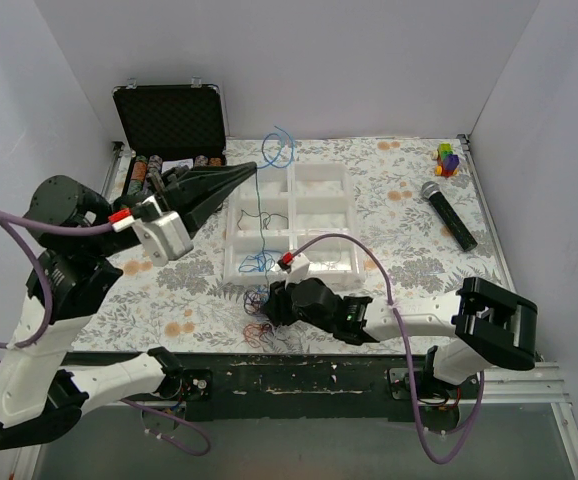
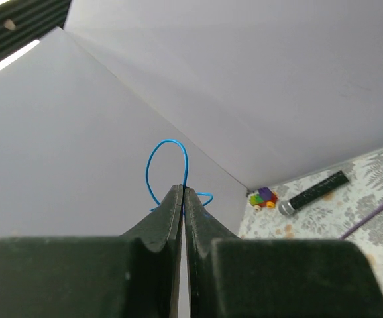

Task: Untangle the cables
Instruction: Untie the cable, then place the cable in the bin, then untie the cable.

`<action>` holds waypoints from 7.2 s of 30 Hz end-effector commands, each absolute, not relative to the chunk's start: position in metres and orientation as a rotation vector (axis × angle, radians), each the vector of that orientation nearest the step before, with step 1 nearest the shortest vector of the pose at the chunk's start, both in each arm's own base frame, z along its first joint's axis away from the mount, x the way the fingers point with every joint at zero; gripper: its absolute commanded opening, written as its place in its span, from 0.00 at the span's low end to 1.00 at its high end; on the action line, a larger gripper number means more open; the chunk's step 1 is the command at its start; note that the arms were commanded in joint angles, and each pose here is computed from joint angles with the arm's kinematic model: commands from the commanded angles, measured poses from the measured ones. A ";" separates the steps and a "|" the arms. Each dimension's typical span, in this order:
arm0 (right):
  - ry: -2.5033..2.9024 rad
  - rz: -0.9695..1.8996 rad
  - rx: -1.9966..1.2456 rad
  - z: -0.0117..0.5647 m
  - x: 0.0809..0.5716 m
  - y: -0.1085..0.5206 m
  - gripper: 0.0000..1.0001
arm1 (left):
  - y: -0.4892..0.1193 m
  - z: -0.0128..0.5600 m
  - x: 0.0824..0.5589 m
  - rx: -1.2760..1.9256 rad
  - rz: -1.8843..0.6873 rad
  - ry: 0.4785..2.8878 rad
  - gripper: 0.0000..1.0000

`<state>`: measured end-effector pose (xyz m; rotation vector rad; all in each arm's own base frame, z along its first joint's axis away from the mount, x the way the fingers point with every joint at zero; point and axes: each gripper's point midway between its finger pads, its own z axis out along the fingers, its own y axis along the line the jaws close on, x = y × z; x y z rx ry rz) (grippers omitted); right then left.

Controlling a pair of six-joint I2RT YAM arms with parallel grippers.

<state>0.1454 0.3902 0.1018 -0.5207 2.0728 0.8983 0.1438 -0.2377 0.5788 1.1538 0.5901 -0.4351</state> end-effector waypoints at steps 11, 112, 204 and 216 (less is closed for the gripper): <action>2.255 0.900 -0.419 0.046 0.118 0.368 0.46 | -0.155 0.726 0.126 0.718 0.288 0.077 0.00; 1.863 0.933 -0.092 0.182 0.142 0.248 0.48 | -0.231 0.175 0.256 1.599 -0.147 1.010 0.00; 2.059 0.972 -0.398 0.123 0.130 0.351 0.48 | -0.242 0.186 0.177 1.546 -0.627 1.293 0.00; 2.124 0.944 -0.405 0.097 0.127 0.352 0.47 | -0.225 0.139 0.160 1.551 -0.706 1.577 0.31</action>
